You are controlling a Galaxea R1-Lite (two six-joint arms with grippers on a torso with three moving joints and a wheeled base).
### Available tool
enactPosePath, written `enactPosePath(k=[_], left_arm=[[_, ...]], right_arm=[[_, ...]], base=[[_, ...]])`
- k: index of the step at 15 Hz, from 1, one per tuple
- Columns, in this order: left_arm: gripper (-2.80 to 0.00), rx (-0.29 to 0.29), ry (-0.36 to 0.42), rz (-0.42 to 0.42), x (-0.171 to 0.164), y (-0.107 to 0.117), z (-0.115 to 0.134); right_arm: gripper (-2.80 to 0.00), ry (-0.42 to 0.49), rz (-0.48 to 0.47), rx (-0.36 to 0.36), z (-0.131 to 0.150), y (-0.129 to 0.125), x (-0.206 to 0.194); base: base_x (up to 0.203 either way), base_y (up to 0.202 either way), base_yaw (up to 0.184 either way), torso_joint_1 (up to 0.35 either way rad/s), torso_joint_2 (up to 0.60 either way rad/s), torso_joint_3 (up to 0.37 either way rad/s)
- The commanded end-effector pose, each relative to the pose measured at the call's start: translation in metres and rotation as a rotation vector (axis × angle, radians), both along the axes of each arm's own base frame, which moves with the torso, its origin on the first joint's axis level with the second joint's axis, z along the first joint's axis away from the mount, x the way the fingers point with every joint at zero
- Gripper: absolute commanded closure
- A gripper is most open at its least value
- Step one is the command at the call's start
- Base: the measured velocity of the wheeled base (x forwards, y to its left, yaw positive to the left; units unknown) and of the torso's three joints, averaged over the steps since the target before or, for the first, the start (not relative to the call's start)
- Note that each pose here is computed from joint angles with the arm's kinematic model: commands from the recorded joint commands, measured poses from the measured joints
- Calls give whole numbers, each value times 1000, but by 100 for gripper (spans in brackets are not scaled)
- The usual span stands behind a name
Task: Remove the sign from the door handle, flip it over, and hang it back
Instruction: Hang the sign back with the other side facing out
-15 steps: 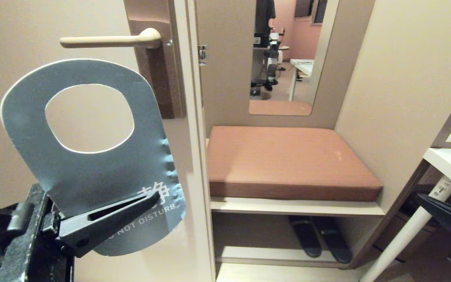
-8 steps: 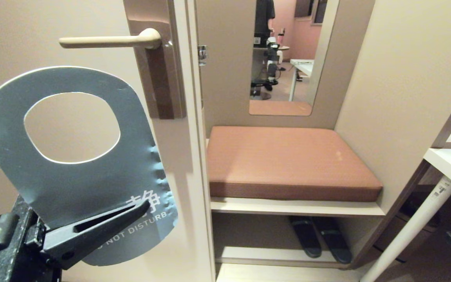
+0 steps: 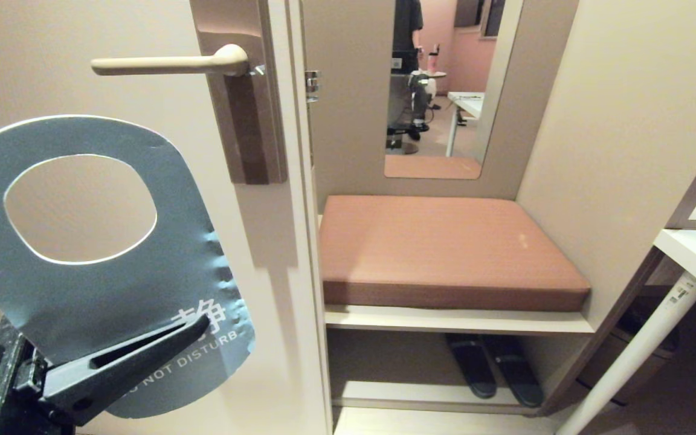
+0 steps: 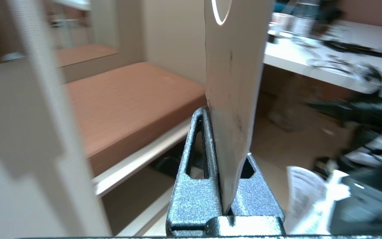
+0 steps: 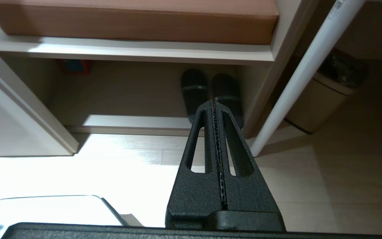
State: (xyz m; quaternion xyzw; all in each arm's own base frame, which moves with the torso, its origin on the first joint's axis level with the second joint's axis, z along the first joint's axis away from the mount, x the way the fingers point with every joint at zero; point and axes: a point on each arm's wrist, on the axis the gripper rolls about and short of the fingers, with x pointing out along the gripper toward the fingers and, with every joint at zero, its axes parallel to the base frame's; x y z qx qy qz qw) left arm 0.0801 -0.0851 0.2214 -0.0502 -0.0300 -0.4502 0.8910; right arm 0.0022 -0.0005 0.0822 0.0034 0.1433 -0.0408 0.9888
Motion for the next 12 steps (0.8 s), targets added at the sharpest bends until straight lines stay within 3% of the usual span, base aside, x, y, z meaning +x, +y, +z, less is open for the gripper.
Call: enactPosePath(k=[1, 5, 12], left_arm=[[0, -1, 5, 39, 1, 2, -1], [0, 36, 31, 157, 10, 11, -6], [0, 46, 45, 323, 22, 27, -5]], right_arm=[[0, -6, -2, -3, -3, 0, -3], [0, 1, 6, -3, -3, 0, -3], [0, 1, 11, 0, -3, 0, -3]], base=[[0, 0, 0, 0, 0, 0], [0, 0, 0, 0, 0, 0], [0, 0, 0, 0, 0, 0]])
